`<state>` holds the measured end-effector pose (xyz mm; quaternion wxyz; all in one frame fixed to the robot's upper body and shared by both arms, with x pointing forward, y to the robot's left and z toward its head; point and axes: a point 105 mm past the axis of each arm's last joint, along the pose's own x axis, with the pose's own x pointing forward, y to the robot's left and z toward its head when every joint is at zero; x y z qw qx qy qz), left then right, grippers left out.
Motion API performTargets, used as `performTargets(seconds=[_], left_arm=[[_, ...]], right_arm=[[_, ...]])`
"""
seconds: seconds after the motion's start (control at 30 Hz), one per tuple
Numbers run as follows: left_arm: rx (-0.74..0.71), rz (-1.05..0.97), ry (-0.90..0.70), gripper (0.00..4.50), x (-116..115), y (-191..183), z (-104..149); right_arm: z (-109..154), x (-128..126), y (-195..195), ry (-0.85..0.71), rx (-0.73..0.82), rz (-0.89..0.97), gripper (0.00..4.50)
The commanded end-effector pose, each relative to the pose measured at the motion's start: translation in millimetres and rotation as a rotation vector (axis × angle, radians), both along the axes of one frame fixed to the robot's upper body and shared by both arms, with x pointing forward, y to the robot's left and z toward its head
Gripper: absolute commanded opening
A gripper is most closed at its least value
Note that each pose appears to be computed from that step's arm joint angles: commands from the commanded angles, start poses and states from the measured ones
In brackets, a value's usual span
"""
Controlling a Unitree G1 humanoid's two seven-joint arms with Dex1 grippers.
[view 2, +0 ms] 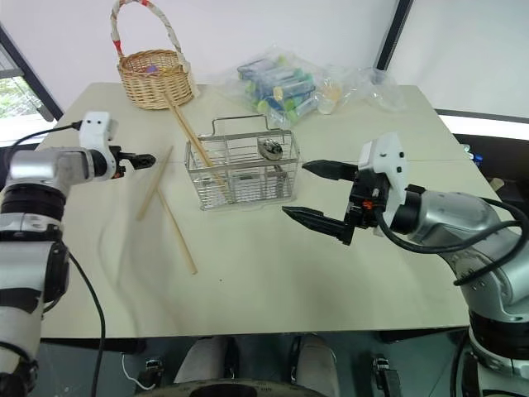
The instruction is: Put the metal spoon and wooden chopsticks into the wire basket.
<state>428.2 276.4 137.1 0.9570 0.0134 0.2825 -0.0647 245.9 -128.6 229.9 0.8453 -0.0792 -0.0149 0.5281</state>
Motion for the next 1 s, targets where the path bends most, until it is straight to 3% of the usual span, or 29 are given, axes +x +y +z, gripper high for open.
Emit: performTargets(seconds=[0.03, 0.37, 0.5, 0.7, 0.87, 1.0], left_arm=[[0.039, -0.033, -0.034, 4.50, 9, -7, 3], [0.060, -0.022, 0.018, 4.50, 8, -10, -25], [0.049, -0.010, 0.023, 3.21, 7, -9, -27], [0.035, 0.022, 0.012, 0.05, 7, -4, -26], [0.017, 0.059, -0.018, 0.05, 9, 1, -19], [-0.001, 0.122, -0.171, 0.05, 19, 12, 15]], right_arm=[[12, -9, -1, -0.051, 0.006, -0.010, 4.46], [12, -13, 1, -0.041, 0.020, -0.037, 4.46], [10, -12, 0, -0.032, 0.020, -0.048, 4.50], [6, -13, 0, -0.018, 0.008, -0.041, 4.50], [5, -11, -2, -0.015, -0.004, -0.039, 4.50], [5, -8, -6, -0.012, -0.010, -0.051, 4.50]])
